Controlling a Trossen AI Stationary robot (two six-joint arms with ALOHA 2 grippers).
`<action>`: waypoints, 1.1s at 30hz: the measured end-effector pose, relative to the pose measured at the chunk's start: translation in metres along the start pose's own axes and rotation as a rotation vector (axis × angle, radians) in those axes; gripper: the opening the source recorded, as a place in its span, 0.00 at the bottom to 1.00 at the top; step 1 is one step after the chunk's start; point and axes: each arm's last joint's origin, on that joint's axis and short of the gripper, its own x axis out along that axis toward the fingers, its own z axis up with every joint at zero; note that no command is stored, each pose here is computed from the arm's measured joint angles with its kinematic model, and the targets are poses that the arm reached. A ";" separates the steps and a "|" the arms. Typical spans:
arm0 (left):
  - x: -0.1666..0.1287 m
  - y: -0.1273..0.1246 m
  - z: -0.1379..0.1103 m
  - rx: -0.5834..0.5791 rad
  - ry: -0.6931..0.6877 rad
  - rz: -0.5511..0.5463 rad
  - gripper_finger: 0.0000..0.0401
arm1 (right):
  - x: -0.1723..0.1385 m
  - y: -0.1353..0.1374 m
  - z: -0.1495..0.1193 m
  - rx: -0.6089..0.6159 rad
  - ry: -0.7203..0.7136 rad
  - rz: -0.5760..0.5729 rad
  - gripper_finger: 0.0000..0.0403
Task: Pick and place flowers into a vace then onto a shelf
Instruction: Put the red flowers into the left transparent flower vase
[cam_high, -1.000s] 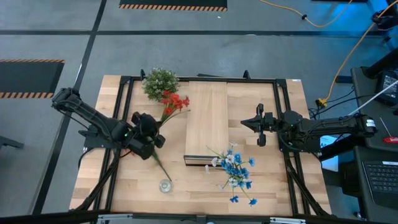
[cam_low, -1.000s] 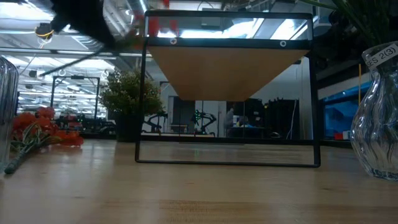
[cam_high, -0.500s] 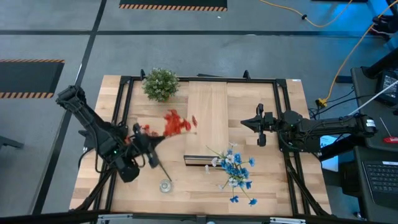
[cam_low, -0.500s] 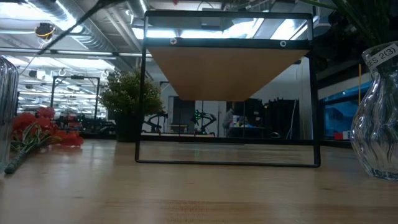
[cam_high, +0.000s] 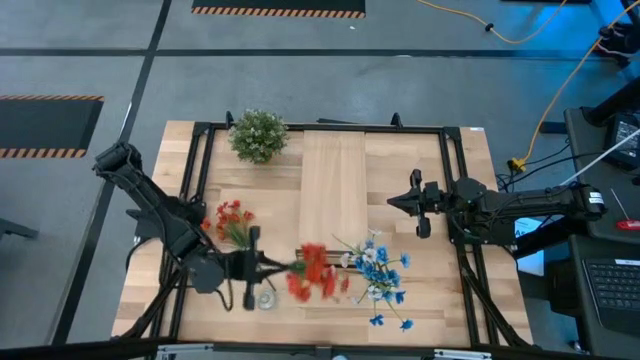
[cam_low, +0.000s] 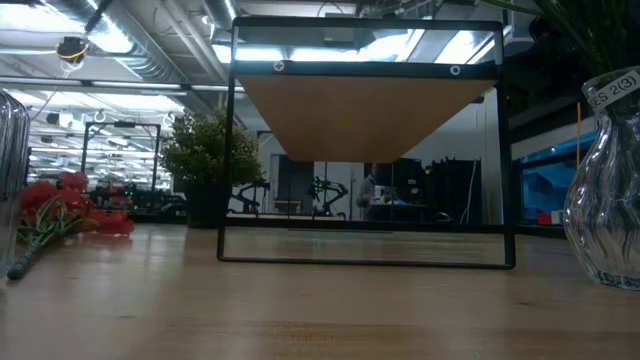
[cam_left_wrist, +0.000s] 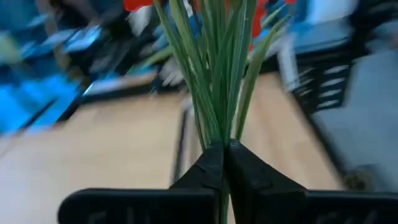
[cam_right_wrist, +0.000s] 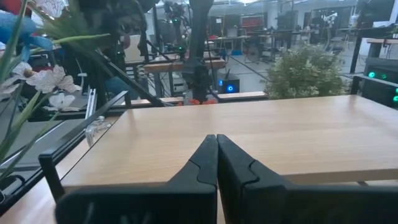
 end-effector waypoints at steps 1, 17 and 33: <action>-0.001 -0.001 0.004 0.017 -0.028 -0.034 0.01 | 0.000 0.000 0.000 0.000 0.000 0.001 0.00; -0.002 0.007 -0.029 -0.022 -0.274 -0.054 0.01 | 0.000 0.001 -0.001 0.027 0.012 0.041 0.00; -0.013 -0.008 -0.033 -0.117 -0.332 -0.166 0.01 | 0.000 0.001 -0.006 0.028 0.065 0.036 0.00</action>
